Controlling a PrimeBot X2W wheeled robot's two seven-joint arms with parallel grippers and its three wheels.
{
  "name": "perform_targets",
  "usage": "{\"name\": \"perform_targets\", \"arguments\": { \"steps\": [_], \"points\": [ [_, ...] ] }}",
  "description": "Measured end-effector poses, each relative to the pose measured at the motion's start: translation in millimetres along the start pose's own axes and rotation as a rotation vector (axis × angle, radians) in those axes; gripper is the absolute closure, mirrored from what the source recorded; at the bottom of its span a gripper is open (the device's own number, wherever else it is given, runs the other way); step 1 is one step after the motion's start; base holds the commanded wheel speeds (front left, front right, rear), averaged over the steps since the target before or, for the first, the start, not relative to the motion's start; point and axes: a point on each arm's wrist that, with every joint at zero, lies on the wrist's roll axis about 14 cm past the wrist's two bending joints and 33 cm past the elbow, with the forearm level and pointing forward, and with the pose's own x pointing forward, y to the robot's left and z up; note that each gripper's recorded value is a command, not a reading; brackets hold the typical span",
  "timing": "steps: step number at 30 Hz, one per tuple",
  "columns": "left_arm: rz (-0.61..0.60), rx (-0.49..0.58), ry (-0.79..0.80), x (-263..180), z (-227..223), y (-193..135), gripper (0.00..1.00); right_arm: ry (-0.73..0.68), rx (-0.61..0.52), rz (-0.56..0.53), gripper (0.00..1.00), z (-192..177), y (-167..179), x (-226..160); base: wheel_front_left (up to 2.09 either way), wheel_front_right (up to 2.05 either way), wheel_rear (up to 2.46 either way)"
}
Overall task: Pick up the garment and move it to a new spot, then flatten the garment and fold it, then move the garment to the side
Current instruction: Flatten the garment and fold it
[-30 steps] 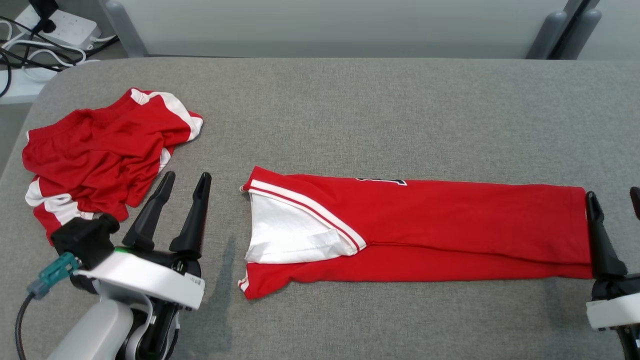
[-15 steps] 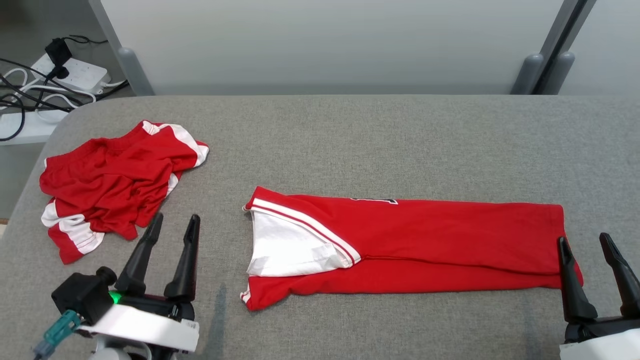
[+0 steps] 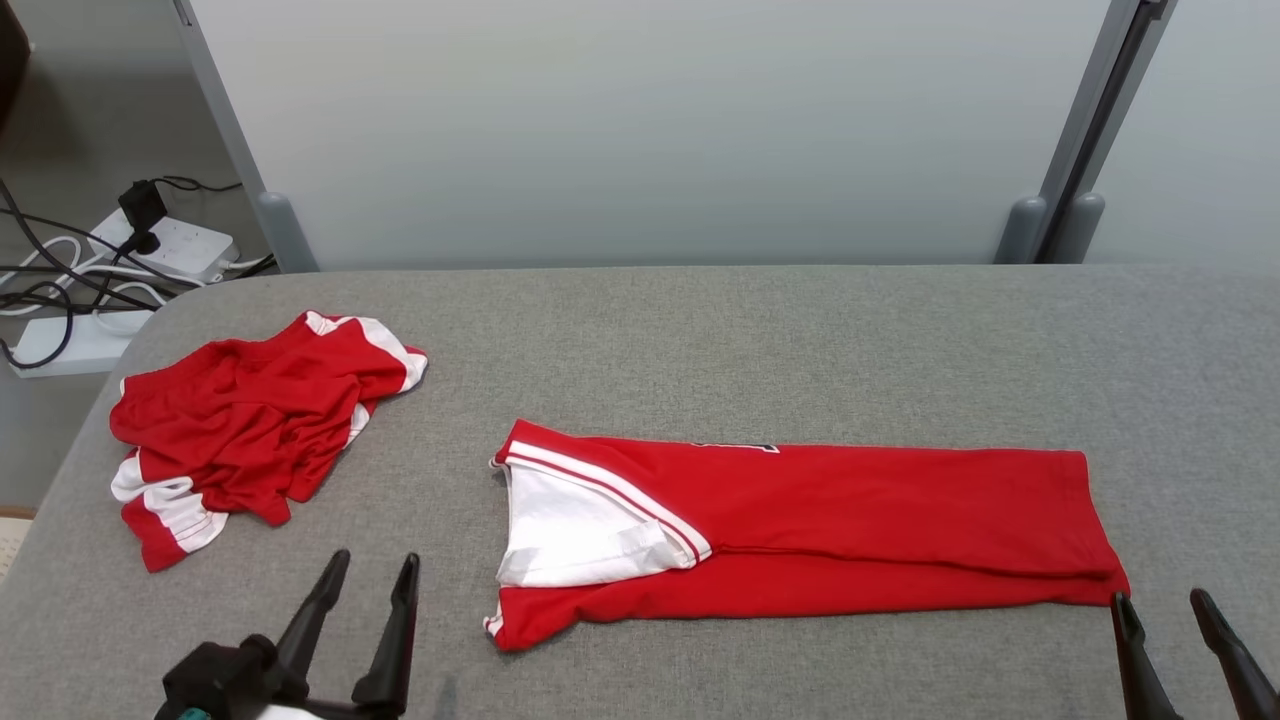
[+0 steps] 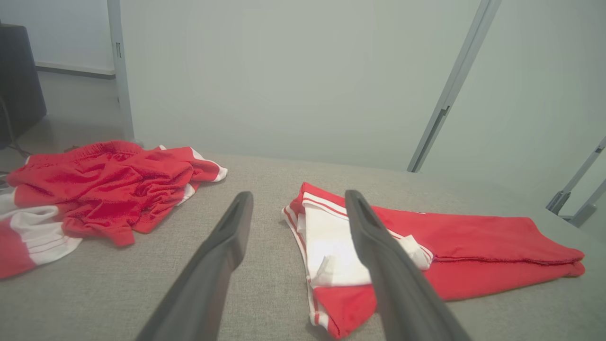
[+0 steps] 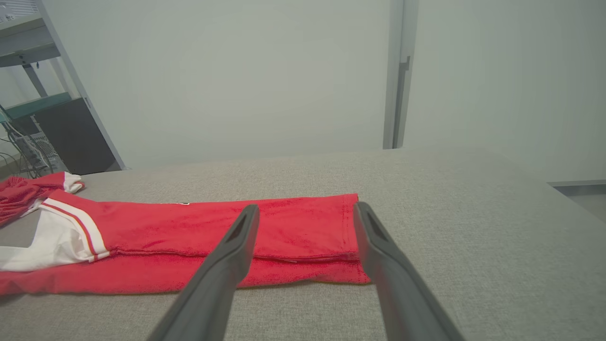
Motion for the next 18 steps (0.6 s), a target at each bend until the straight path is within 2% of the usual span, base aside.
{"name": "perform_targets", "arguments": {
  "steps": [6,15,18],
  "points": [
    [-0.002,0.008,0.082,-10.7,-25.0,0.8,0.0,0.04,0.016,-0.019,0.0,-11.9,-7.7,-10.3,0.0,0.0,0.0],
    [-0.016,0.0,0.115,-14.2,-33.4,-0.9,0.0,0.082,0.039,-0.016,0.0,-24.4,-7.2,-12.1,0.0,0.0,0.0],
    [-0.019,-0.005,0.121,-14.0,-35.0,-1.8,0.0,0.086,0.082,-0.027,0.0,-26.5,-7.9,-11.1,0.0,0.0,0.0]
  ]
}}
